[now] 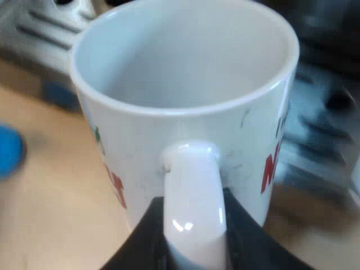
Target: Remove mug from coffee machine
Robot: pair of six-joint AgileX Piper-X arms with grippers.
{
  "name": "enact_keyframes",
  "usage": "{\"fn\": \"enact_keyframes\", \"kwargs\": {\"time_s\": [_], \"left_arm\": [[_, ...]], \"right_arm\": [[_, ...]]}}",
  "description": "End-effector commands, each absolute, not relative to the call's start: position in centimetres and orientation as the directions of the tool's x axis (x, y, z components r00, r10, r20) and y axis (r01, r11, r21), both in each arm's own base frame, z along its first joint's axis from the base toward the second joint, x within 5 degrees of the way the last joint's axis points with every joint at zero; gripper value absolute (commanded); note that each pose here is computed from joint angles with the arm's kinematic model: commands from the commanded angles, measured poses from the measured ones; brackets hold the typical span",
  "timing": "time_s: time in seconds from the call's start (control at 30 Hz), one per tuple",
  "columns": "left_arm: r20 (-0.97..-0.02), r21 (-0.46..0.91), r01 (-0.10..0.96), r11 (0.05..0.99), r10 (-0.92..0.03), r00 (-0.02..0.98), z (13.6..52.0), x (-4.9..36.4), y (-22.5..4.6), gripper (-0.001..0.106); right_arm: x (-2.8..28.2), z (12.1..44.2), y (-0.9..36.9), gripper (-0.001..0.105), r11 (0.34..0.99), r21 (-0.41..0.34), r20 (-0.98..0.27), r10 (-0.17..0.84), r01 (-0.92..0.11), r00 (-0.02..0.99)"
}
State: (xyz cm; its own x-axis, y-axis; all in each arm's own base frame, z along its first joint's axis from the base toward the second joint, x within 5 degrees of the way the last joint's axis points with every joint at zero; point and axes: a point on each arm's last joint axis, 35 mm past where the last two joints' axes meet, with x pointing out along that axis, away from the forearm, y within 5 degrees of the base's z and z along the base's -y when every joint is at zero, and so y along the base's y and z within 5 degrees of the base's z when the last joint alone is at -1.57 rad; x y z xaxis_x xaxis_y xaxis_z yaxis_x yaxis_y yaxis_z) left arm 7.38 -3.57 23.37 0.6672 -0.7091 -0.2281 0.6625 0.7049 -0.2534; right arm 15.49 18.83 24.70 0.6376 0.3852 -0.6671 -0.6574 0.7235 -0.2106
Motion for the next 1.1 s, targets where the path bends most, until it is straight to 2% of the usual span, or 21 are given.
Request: {"fn": "enact_keyframes", "kwargs": {"time_s": [0.03,0.5,0.57,0.6,0.63,0.73,0.97,1.03,1.1], "left_arm": [[-0.192,-0.281,0.704,0.652,-0.757,0.624,24.5,7.0,-3.9,0.076],[-0.128,-0.246,0.771,0.587,-0.808,0.575,27.4,6.1,-4.3,0.076],[-0.126,-0.245,0.773,0.586,-0.809,0.574,27.5,6.0,-4.3,0.076],[-0.089,-0.232,0.803,0.549,-0.834,0.545,29.4,5.2,-4.2,0.076],[-0.084,-0.258,0.798,0.544,-0.836,0.543,29.6,5.1,-4.2,0.076],[-0.078,-0.279,0.797,0.535,-0.840,0.537,29.9,5.0,-4.2,0.076],[-0.077,-0.280,0.811,0.514,-0.854,0.515,29.9,4.9,-4.3,0.076],[-0.092,-0.290,0.826,0.483,-0.873,0.478,29.7,4.9,-4.6,0.076],[-0.108,-0.300,0.832,0.466,-0.884,0.456,29.6,5.1,-4.9,0.076]], "right_arm": [[13.7,28.0,16.3,0.000,0.746,-0.203,-0.618,0.405,-0.635,0.674],[9.2,31.5,10.0,0.000,0.782,-0.220,-0.560,0.388,-0.583,0.732],[8.8,31.7,9.5,0.000,0.794,-0.205,-0.553,0.389,-0.572,0.737],[8.3,32.0,8.9,0.000,0.810,-0.180,-0.542,0.392,-0.559,0.743],[8.0,32.1,8.4,0.000,0.813,-0.173,-0.537,0.395,-0.556,0.745],[7.4,32.3,7.6,0.000,0.818,-0.172,-0.525,0.396,-0.549,0.754],[7.2,32.7,6.7,0.000,0.867,-0.232,-0.479,0.294,-0.442,0.827],[7.4,32.4,6.5,0.000,0.888,-0.269,-0.455,0.224,-0.373,0.862],[7.5,32.1,6.6,0.000,0.893,-0.281,-0.448,0.201,-0.350,0.871]]}}
